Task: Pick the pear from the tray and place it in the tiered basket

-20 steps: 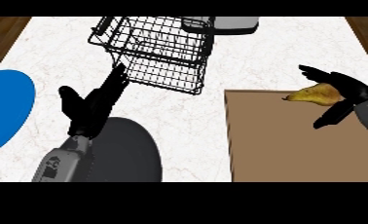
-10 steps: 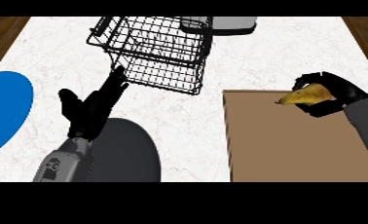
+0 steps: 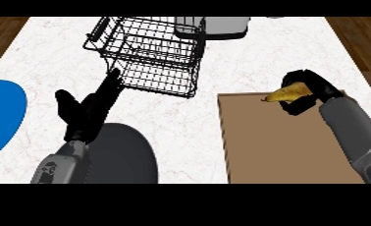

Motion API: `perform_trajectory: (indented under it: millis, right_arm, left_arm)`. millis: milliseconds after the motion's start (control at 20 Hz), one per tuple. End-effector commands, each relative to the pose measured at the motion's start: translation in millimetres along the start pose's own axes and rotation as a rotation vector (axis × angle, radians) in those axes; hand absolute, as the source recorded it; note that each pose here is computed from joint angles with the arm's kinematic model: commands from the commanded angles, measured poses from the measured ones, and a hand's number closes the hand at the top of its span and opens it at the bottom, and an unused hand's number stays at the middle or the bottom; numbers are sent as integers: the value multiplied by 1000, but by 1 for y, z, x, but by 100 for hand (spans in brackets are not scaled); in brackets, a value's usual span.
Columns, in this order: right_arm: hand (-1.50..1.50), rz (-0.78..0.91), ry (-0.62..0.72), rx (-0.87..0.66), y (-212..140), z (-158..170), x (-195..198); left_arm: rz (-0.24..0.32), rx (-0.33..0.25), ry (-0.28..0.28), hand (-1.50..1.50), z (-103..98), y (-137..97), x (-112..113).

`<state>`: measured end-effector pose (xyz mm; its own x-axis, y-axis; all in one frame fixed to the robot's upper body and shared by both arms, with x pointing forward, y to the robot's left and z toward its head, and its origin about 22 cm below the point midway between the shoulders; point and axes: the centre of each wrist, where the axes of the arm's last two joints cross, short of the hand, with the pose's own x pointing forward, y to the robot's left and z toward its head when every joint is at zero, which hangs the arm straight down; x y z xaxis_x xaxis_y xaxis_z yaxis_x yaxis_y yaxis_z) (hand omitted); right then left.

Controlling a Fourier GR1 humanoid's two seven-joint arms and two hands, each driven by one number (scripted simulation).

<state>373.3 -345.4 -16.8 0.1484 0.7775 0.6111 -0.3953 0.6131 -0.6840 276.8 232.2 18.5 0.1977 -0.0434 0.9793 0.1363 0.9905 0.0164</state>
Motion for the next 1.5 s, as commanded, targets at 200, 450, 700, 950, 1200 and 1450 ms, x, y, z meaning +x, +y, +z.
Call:
perform_trajectory:
  millis: [200,450,700,950,1200,1450]
  right_arm:
    - [150,70,218,-192,64,-24,47]
    - [150,-38,181,-335,75,-40,111]
    - [150,-70,40,-505,70,-44,207]
    - [150,-53,-96,-647,57,-27,305]
    - [150,-19,-118,-744,40,3,376]
    - [150,55,-69,-797,28,49,445]
  left_arm:
    - [7,49,42,0,6,11,-10]
    - [8,78,63,0,12,17,-16]
    - [12,82,86,0,15,20,-17]
    - [13,104,81,0,16,28,-19]
    - [38,76,86,0,14,19,-20]
    - [22,52,46,0,10,14,-9]
